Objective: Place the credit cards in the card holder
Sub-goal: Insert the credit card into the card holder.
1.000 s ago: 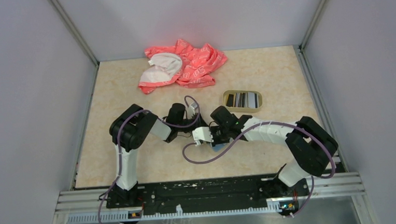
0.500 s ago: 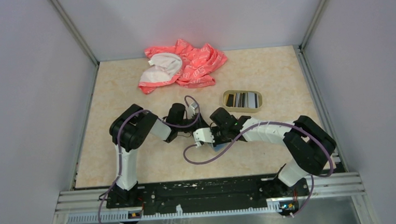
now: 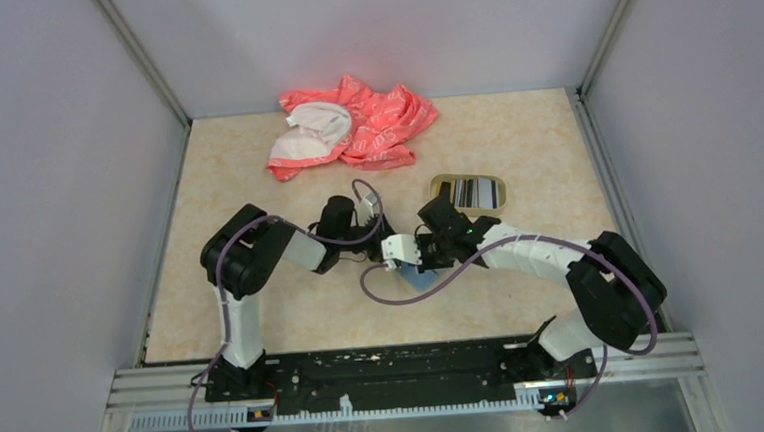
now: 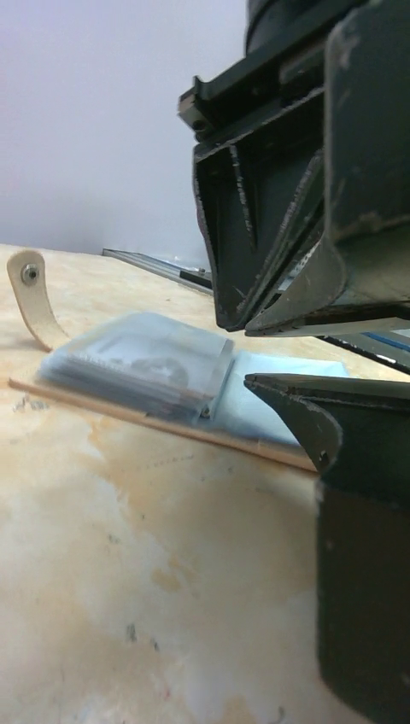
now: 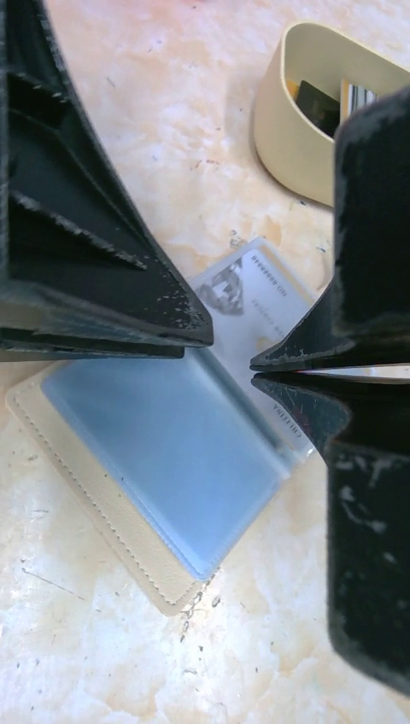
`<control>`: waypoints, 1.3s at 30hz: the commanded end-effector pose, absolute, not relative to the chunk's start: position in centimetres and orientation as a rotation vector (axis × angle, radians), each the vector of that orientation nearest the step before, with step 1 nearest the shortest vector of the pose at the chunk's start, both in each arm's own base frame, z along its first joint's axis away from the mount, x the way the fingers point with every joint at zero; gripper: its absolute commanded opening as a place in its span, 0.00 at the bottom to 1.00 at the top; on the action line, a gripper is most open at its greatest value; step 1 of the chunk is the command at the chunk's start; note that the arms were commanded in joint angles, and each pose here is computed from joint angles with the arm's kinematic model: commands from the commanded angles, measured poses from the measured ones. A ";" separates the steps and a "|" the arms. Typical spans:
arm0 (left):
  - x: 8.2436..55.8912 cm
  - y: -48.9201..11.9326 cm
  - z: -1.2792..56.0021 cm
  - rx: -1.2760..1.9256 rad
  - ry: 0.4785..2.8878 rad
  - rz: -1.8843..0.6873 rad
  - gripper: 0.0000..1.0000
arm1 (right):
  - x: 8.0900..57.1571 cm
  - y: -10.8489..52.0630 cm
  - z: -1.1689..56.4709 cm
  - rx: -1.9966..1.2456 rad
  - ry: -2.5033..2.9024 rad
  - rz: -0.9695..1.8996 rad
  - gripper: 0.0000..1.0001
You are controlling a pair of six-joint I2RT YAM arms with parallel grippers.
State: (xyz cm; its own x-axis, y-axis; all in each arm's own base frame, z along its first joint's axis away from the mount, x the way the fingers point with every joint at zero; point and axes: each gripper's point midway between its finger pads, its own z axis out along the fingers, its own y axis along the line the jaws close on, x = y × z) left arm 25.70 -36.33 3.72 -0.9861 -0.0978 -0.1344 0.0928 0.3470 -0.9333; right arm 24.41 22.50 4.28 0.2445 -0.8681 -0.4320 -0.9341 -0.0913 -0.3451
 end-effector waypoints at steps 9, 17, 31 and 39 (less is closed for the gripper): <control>24.8 -32.8 7.1 0.202 2.294 -1.443 0.26 | 20.6 24.9 7.1 -1.942 1.486 0.607 0.05; 24.7 -28.4 10.2 0.254 2.118 -1.169 0.24 | 22.5 24.5 4.6 -1.936 1.616 0.447 0.06; 23.3 -23.1 14.5 0.165 1.805 -1.045 0.99 | 22.7 24.2 6.4 -1.896 1.614 0.491 0.09; 20.2 -25.1 9.0 0.025 2.103 -1.270 0.74 | 24.4 22.8 11.8 -1.642 1.591 0.675 0.31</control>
